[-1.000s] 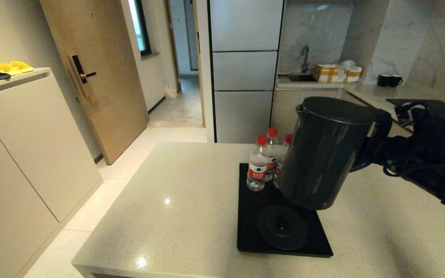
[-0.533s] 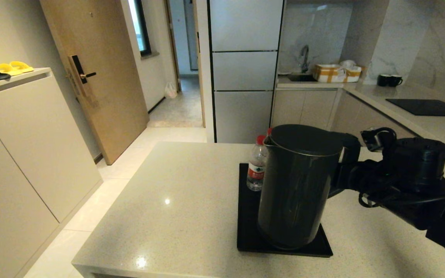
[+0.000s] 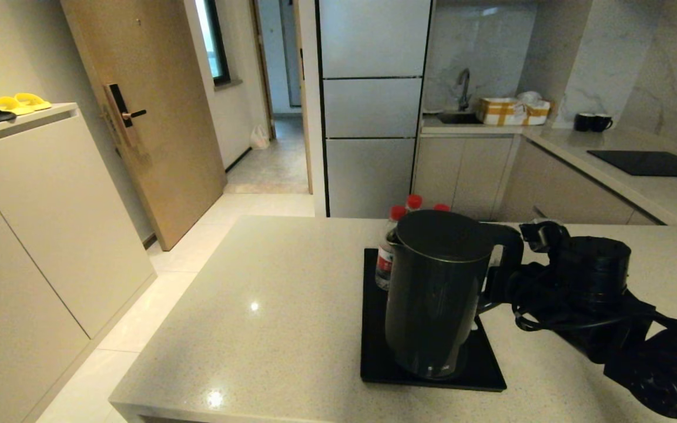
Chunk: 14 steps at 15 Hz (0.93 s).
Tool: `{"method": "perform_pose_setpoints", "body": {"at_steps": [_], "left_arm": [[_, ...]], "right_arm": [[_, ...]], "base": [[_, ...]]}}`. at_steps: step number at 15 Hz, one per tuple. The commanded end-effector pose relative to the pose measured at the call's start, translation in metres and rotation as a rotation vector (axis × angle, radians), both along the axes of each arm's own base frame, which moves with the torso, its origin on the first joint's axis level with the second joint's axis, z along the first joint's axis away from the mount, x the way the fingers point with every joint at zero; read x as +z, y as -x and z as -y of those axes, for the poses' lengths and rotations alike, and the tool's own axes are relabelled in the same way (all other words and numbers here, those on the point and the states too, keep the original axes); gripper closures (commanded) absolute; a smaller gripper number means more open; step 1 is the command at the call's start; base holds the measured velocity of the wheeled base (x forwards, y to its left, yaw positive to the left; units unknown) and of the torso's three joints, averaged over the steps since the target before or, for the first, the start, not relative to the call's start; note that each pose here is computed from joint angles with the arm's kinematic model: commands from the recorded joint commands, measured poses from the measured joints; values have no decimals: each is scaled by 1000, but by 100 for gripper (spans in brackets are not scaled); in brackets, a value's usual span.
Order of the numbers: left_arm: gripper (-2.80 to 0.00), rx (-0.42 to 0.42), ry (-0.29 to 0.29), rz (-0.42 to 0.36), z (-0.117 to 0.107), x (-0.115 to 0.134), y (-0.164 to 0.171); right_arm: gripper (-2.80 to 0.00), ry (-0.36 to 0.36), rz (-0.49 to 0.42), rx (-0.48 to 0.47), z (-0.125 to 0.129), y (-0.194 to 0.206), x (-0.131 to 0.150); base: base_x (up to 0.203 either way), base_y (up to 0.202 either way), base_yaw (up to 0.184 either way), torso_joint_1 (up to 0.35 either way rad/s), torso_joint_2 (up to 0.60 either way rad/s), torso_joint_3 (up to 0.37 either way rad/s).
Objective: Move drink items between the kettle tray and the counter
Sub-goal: Return the kettle to its original position
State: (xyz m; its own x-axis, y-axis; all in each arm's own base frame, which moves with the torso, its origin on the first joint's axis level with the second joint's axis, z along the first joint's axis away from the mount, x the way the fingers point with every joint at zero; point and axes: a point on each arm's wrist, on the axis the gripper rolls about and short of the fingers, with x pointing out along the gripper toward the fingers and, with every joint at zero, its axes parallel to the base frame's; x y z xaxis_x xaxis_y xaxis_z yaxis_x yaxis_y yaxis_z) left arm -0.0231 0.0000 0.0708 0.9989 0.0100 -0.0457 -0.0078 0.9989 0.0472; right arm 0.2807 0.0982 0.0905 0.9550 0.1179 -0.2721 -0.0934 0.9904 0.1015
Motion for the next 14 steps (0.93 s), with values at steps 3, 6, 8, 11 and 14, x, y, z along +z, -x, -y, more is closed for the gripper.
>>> {"method": "perform_pose_setpoints", "body": {"at_steps": [3, 6, 8, 11, 14], "left_arm": [[0, 1, -1, -2, 0, 0, 0], [0, 1, -1, -2, 0, 0, 0], [0, 1, -1, -2, 0, 0, 0], [0, 1, -1, -2, 0, 0, 0], [0, 1, -1, -1, 0, 0, 0]], "right_arm": [[0, 20, -54, -20, 2, -5, -19], [0, 24, -50, -48, 8, -13, -31], [0, 26, -44, -67, 13, -14, -34], [0, 26, -48, -85, 20, -11, -32], [0, 24, -52, -83, 22, -1, -32]], "base": [[0, 0, 0, 0, 0, 0], [0, 0, 0, 0, 0, 0], [0, 0, 0, 0, 0, 0], [0, 0, 0, 0, 0, 0], [0, 0, 0, 0, 0, 0]]}}
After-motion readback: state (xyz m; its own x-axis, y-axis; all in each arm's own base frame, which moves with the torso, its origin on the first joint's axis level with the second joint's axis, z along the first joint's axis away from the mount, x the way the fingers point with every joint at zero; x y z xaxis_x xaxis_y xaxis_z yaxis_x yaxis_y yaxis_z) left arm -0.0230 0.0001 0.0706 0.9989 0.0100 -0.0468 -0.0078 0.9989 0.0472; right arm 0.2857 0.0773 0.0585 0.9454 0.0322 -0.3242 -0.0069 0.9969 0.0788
